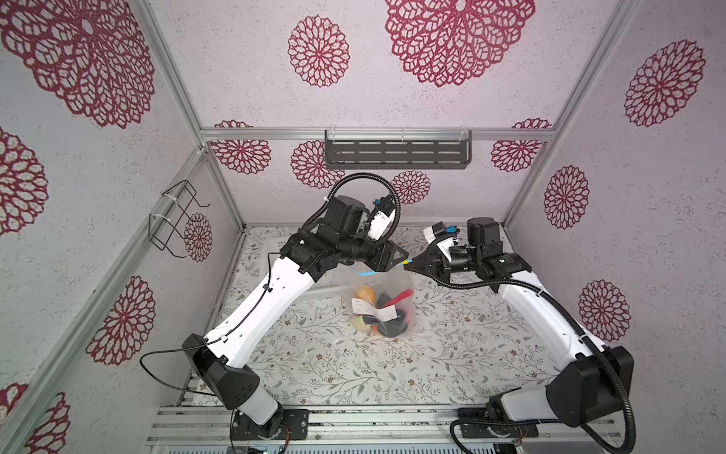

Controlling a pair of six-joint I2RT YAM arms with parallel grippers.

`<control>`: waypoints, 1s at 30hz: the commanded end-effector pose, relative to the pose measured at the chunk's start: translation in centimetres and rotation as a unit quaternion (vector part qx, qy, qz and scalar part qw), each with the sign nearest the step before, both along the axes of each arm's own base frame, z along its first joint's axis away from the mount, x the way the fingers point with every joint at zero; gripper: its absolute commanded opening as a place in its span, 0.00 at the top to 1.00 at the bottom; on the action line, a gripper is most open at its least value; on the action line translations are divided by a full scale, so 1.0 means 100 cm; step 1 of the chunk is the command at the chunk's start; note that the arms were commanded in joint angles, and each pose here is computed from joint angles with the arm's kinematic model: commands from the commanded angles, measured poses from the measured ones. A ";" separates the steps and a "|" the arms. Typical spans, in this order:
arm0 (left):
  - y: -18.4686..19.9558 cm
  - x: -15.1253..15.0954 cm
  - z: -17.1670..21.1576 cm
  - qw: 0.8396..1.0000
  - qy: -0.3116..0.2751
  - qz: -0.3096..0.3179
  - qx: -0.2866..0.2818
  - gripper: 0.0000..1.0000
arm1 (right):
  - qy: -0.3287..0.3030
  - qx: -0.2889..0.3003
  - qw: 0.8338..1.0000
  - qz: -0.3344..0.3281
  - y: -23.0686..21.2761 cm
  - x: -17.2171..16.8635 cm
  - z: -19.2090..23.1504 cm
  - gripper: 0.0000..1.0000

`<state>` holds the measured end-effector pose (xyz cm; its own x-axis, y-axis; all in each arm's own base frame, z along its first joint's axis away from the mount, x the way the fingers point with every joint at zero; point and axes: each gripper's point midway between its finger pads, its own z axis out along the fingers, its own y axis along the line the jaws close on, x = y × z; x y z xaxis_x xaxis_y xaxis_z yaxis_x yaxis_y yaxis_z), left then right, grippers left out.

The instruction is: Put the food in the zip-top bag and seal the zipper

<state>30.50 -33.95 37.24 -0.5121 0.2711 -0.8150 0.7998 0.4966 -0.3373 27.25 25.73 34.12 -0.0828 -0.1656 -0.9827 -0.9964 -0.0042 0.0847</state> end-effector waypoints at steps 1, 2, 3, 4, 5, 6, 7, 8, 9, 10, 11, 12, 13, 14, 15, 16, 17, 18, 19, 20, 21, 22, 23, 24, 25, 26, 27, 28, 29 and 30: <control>-0.009 -0.013 0.006 0.998 -0.002 -0.058 -0.016 0.50 | -0.022 0.018 0.999 0.027 -0.003 -0.009 0.015 1.00; -0.009 -0.013 0.005 0.998 -0.002 -0.059 -0.016 0.50 | -0.022 0.019 0.999 0.026 -0.004 -0.009 0.016 1.00; -0.009 -0.013 0.003 0.998 -0.002 -0.060 -0.015 0.51 | -0.022 0.020 0.999 0.026 -0.004 -0.008 0.016 1.00; -0.010 -0.013 0.003 0.998 -0.002 -0.061 -0.014 0.51 | -0.021 0.020 0.999 0.027 -0.005 -0.009 0.016 1.00; -0.010 -0.012 0.002 0.998 0.000 -0.061 -0.014 0.51 | -0.022 0.022 0.999 0.028 -0.005 -0.009 0.017 1.00; -0.011 -0.012 0.001 0.998 0.002 -0.063 -0.015 0.52 | -0.023 0.023 0.999 0.030 -0.005 -0.009 0.017 1.00; -0.012 -0.013 0.002 0.998 0.005 -0.067 -0.018 0.53 | -0.022 0.024 0.999 0.031 -0.005 -0.010 0.018 1.00; -0.014 -0.014 0.000 0.997 0.010 -0.071 -0.020 0.55 | -0.020 0.024 0.999 0.031 -0.005 -0.010 0.017 1.00; -0.015 -0.014 0.000 0.997 0.015 -0.073 -0.022 0.56 | -0.020 0.025 0.999 0.030 -0.005 -0.009 0.017 1.00; -0.015 -0.015 -0.002 0.997 0.020 -0.074 -0.022 0.56 | -0.020 0.025 0.999 0.031 -0.005 -0.009 0.017 1.00; -0.015 -0.015 -0.003 0.997 0.022 -0.074 -0.022 0.57 | -0.019 0.026 0.999 0.030 -0.005 -0.008 0.018 1.00; -0.016 -0.015 -0.004 0.997 0.024 -0.075 -0.022 0.57 | -0.019 0.026 0.999 0.030 -0.005 -0.008 0.018 1.00; -0.016 -0.015 -0.006 0.997 0.026 -0.074 -0.021 0.57 | -0.019 0.027 0.999 0.030 -0.006 -0.008 0.019 1.00; -0.016 -0.014 -0.007 0.997 0.025 -0.072 -0.019 0.57 | -0.019 0.028 0.999 0.031 -0.006 -0.009 0.019 1.00; -0.016 -0.013 -0.009 0.997 0.026 -0.070 -0.017 0.57 | -0.021 0.029 0.999 0.031 -0.006 -0.009 0.020 1.00; -0.016 -0.012 -0.011 0.997 0.027 -0.069 -0.017 0.57 | -0.020 0.030 0.999 0.030 -0.005 -0.008 0.020 1.00; -0.016 -0.012 -0.012 0.997 0.028 -0.069 -0.016 0.57 | -0.020 0.032 0.999 0.029 -0.005 -0.008 0.020 1.00; -0.017 -0.011 -0.012 0.997 0.027 -0.069 -0.017 0.57 | -0.021 0.034 0.999 0.030 -0.005 -0.008 0.021 1.00; -0.017 -0.011 -0.012 0.997 0.027 -0.068 -0.017 0.57 | -0.021 0.034 0.999 0.030 -0.005 -0.009 0.021 1.00; -0.017 -0.011 -0.012 0.997 0.027 -0.067 -0.017 0.57 | -0.021 0.036 0.999 0.031 -0.006 -0.009 0.021 1.00; -0.017 -0.011 -0.011 0.997 0.025 -0.068 -0.018 0.57 | -0.021 0.037 0.999 0.032 -0.006 -0.010 0.022 1.00; -0.018 -0.011 -0.011 0.997 0.025 -0.069 -0.018 0.58 | -0.020 0.038 0.999 0.033 -0.006 -0.010 0.021 1.00; -0.018 -0.010 -0.011 0.997 0.024 -0.069 -0.018 0.59 | -0.021 0.039 0.998 0.033 -0.006 -0.010 0.022 1.00; -0.019 -0.011 -0.010 0.997 0.023 -0.070 -0.020 0.60 | -0.019 0.039 0.999 0.032 -0.006 -0.009 0.021 1.00; -0.019 -0.011 -0.011 0.997 0.025 -0.071 -0.019 0.61 | -0.020 0.040 0.999 0.031 -0.006 -0.009 0.022 1.00; -0.019 -0.011 -0.011 0.997 0.025 -0.072 -0.020 0.63 | -0.019 0.042 0.998 0.032 -0.006 -0.009 0.023 1.00; -0.020 -0.012 -0.011 0.997 0.027 -0.074 -0.020 0.64 | -0.018 0.043 0.998 0.032 -0.006 -0.009 0.023 1.00; -0.020 -0.013 -0.011 0.997 0.028 -0.075 -0.020 0.65 | -0.018 0.044 0.998 0.031 -0.007 -0.009 0.023 1.00; -0.021 -0.014 -0.012 0.997 0.028 -0.076 -0.019 0.66 | -0.018 0.045 0.998 0.031 -0.007 -0.009 0.023 1.00; -0.021 -0.014 -0.013 0.996 0.029 -0.077 -0.019 0.66 | -0.019 0.047 0.998 0.031 -0.008 -0.008 0.024 1.00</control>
